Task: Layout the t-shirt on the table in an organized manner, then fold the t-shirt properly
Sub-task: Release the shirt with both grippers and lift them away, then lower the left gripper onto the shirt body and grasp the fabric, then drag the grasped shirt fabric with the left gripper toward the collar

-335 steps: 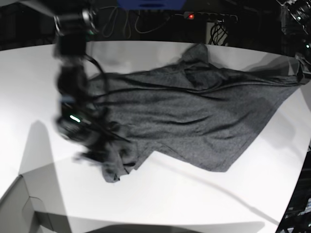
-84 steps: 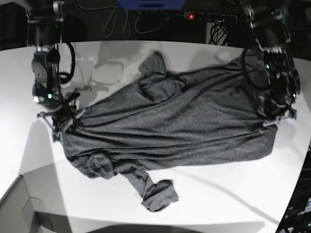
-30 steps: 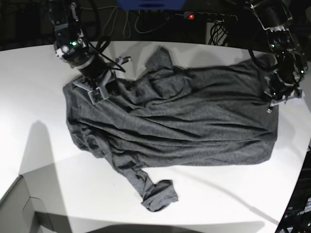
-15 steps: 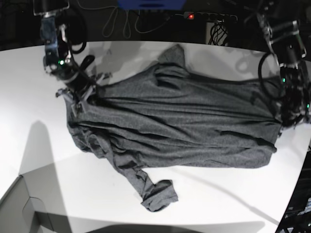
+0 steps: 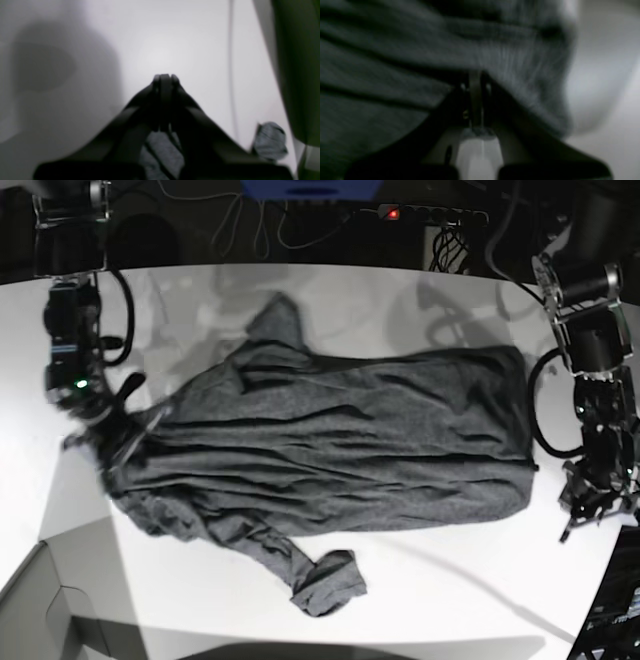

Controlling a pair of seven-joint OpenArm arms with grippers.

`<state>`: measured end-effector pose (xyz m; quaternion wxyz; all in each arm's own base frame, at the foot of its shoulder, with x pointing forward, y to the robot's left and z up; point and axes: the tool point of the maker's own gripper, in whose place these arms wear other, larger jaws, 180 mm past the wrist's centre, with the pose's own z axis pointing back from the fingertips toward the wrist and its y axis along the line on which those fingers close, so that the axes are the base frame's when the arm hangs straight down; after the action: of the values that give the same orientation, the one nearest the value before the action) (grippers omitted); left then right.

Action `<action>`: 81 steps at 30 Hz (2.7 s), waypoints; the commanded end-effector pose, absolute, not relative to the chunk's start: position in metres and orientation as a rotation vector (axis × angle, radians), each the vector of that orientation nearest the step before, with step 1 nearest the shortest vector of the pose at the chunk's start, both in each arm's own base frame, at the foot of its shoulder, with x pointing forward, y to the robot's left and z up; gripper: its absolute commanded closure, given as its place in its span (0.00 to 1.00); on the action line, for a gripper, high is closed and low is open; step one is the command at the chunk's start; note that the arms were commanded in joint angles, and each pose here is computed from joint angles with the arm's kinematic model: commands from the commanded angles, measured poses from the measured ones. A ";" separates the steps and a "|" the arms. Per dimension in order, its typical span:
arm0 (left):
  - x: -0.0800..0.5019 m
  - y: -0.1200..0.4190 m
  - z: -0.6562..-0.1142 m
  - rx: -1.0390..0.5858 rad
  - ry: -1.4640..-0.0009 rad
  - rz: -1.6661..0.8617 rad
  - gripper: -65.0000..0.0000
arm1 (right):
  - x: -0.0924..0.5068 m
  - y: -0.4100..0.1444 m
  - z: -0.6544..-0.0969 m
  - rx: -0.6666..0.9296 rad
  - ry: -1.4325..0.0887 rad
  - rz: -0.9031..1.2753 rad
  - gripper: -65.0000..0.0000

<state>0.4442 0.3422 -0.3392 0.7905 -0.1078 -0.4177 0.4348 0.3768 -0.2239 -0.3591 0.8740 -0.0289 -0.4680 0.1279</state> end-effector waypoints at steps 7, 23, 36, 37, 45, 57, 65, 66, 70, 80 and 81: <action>0.425 0.319 -0.289 -0.451 -0.981 0.929 1.00 | 0.353 -0.236 -0.305 -0.105 -1.136 0.222 1.00; 0.319 0.084 -0.356 -0.887 -0.418 0.620 0.70 | 0.280 -0.216 -0.327 -0.055 -1.076 0.112 1.00; 0.250 -0.051 -0.347 -0.870 -0.268 0.104 0.46 | 0.269 -0.288 -0.308 -0.220 -1.093 0.011 1.00; 0.249 -0.052 -0.350 -0.824 -0.287 0.067 0.42 | 0.267 -0.294 -0.306 -0.234 -1.093 0.000 1.00; 0.208 -0.087 -0.352 -0.592 -0.418 -0.207 0.26 | 0.255 -0.325 -0.298 -0.303 -1.096 -0.063 1.00; 0.188 -0.081 -0.402 -0.471 -0.277 -0.093 0.26 | 0.247 -0.328 -0.302 -0.312 -1.078 -0.070 1.00; 0.200 -0.067 -0.425 -0.401 -0.222 0.012 0.26 | 0.243 -0.328 -0.305 -0.312 -1.064 -0.068 1.00; 0.201 -0.064 -0.428 -0.396 -0.212 0.042 0.26 | 0.243 -0.328 -0.305 -0.312 -1.064 -0.068 1.00; 0.203 -0.065 -0.428 -0.390 -0.205 0.086 0.26 | 0.242 -0.328 -0.306 -0.312 -1.063 -0.068 1.00; 0.197 -0.061 -0.437 -0.365 -0.177 0.097 0.60 | 0.242 -0.329 -0.305 -0.313 -1.063 -0.069 1.00; 0.196 -0.060 -0.441 -0.357 -0.167 0.096 0.63 | 0.242 -0.329 -0.305 -0.313 -1.063 -0.069 1.00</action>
<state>0.2032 -0.0617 -0.4352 0.9765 -0.1859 -0.1026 0.0380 0.2367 -0.3257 -0.3196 0.8622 -0.1424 -0.4845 -0.0394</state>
